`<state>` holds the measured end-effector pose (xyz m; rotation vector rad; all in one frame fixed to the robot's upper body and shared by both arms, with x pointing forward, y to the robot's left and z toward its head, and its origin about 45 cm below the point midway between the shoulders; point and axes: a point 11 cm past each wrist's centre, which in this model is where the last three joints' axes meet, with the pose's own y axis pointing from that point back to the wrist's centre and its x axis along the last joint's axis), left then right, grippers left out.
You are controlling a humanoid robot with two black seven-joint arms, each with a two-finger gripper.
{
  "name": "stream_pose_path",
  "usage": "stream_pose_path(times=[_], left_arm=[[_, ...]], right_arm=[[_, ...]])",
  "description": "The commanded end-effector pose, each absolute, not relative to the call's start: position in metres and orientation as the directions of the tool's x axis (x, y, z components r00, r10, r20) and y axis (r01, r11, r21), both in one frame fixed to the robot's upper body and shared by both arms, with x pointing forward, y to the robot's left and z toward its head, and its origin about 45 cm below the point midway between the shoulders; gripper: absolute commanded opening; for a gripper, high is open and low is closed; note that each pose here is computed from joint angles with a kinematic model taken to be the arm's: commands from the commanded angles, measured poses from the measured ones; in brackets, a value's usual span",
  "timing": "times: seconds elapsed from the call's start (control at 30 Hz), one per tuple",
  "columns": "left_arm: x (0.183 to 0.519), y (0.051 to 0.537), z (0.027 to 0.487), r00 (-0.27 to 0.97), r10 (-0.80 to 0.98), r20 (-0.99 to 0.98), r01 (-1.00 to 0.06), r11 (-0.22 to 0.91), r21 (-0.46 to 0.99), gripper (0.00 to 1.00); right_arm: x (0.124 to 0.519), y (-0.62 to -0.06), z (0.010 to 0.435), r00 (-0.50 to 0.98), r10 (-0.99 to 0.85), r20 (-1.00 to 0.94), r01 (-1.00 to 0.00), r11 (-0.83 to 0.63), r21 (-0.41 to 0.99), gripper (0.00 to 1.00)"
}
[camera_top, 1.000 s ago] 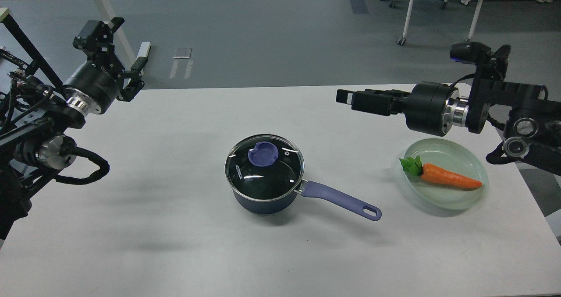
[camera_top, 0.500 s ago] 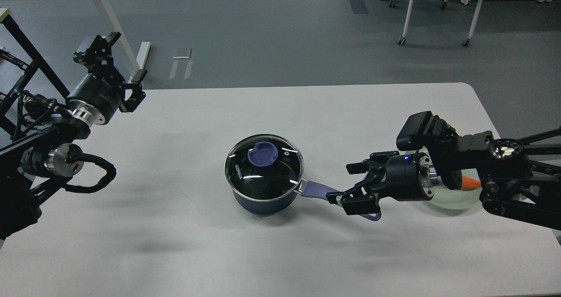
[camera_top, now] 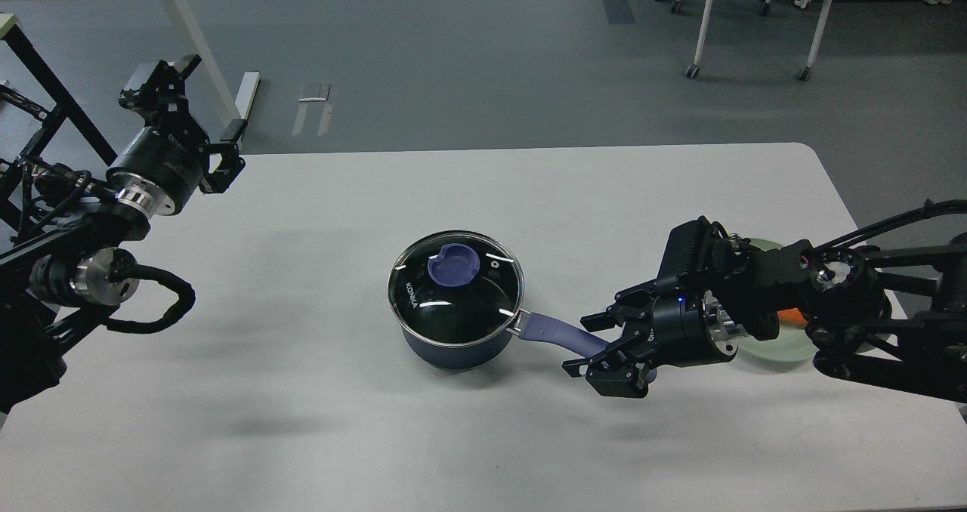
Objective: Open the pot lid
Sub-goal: 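Reach the right gripper to the purple pot handle and grasp it, then move the left gripper over the pot to the purple lid knob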
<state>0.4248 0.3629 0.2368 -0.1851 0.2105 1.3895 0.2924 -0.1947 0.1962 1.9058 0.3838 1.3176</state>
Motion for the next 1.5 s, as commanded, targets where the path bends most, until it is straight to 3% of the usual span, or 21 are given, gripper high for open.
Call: stream_pose_path(times=[0.0,0.23,0.37,0.43,0.7,0.9,1.07,1.3,1.47], left_arm=[[0.425,0.365,0.238,0.164,0.954,-0.250,-0.986,0.168,-0.006,1.00],[0.426,0.363,0.243,0.165,0.954,-0.250,-0.986,0.166,-0.016,1.00],[0.428,0.361,0.247,0.176,0.957,-0.232,-0.984,0.177,-0.017,1.00],[0.429,0.360,0.251,0.190,0.960,-0.208,-0.982,0.189,-0.022,1.00],[0.424,0.310,0.281,0.435,0.894,0.109,-0.894,0.443,-0.065,1.00],[0.408,0.247,0.298,0.550,0.643,0.533,-0.735,0.676,-0.057,1.00],[0.383,0.197,0.284,0.516,0.303,0.801,-0.558,0.829,0.047,1.00],[0.353,0.167,0.228,0.312,-0.181,0.933,-0.396,0.867,0.301,0.99],[0.347,0.171,0.199,0.240,-0.326,0.914,-0.376,0.837,0.397,0.99]], right_arm=[[0.292,-0.195,0.195,0.420,0.630,0.653,-0.173,-0.651,0.739,0.61],[0.293,-0.200,0.190,0.430,0.635,0.642,-0.200,-0.626,0.754,0.48],[0.298,-0.204,0.189,0.437,0.631,0.641,-0.215,-0.618,0.756,0.27],[0.300,-0.206,0.188,0.441,0.628,0.641,-0.223,-0.616,0.756,0.25],[0.303,-0.204,0.193,0.438,0.621,0.650,-0.227,-0.623,0.748,0.21],[0.303,-0.198,0.193,0.429,0.626,0.651,-0.218,-0.627,0.748,0.20],[0.303,-0.197,0.193,0.430,0.624,0.653,-0.217,-0.630,0.745,0.20],[0.302,-0.198,0.192,0.431,0.626,0.649,-0.215,-0.628,0.748,0.20],[0.302,-0.197,0.192,0.431,0.626,0.650,-0.214,-0.628,0.748,0.20]])
